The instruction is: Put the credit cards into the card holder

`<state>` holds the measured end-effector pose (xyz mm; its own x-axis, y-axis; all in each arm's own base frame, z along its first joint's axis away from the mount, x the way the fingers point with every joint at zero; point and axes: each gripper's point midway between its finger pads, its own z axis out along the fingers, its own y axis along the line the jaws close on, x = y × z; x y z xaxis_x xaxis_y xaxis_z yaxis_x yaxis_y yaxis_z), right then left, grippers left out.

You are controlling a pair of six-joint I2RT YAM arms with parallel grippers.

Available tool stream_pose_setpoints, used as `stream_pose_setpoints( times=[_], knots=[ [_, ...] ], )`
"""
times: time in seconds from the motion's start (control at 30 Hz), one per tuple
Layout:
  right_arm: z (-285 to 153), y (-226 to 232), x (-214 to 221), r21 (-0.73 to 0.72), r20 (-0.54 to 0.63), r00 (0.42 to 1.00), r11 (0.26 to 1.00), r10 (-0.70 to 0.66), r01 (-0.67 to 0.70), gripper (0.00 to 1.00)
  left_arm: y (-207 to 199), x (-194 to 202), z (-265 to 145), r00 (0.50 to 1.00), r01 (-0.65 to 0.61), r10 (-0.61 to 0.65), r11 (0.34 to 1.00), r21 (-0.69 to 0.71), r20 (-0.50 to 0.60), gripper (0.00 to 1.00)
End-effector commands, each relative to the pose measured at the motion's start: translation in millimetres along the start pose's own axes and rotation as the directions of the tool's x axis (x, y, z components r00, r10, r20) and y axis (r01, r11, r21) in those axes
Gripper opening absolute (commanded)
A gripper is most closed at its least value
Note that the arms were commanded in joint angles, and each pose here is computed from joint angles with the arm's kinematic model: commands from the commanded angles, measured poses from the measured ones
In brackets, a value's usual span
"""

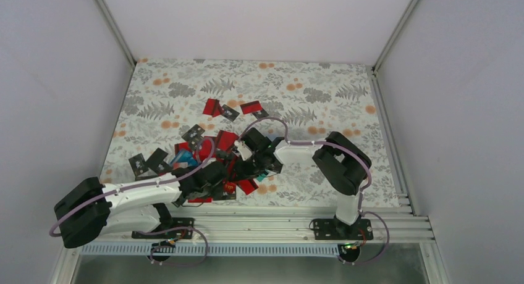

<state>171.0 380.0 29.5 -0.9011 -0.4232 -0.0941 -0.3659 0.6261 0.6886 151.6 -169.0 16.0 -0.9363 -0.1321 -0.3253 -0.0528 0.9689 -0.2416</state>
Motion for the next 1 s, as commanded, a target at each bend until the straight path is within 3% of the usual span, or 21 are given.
stream_pose_setpoints(
  times=[0.0, 0.5, 0.97],
  knots=[
    [11.7, -15.8, 9.4, 0.076, -0.034, 0.999, 0.997, 0.038, -0.035, 0.44, 5.6, 0.5, -17.0, 1.0, -0.011, 0.011, 0.998, -0.064, -0.002, 0.1],
    [17.9, -9.8, 20.2, 0.035, -0.081, 0.996, 0.999, 0.03, -0.028, 0.44, 29.5, 13.3, 4.4, 1.0, 0.013, -0.016, 0.988, -0.156, -0.014, 0.11],
    [9.9, 43.7, 38.2, -0.225, -0.165, 0.985, 0.974, -0.048, 0.01, 0.45, 28.7, 21.0, 15.0, 0.999, 0.005, -0.01, 0.992, -0.13, -0.035, 0.1]
  ],
)
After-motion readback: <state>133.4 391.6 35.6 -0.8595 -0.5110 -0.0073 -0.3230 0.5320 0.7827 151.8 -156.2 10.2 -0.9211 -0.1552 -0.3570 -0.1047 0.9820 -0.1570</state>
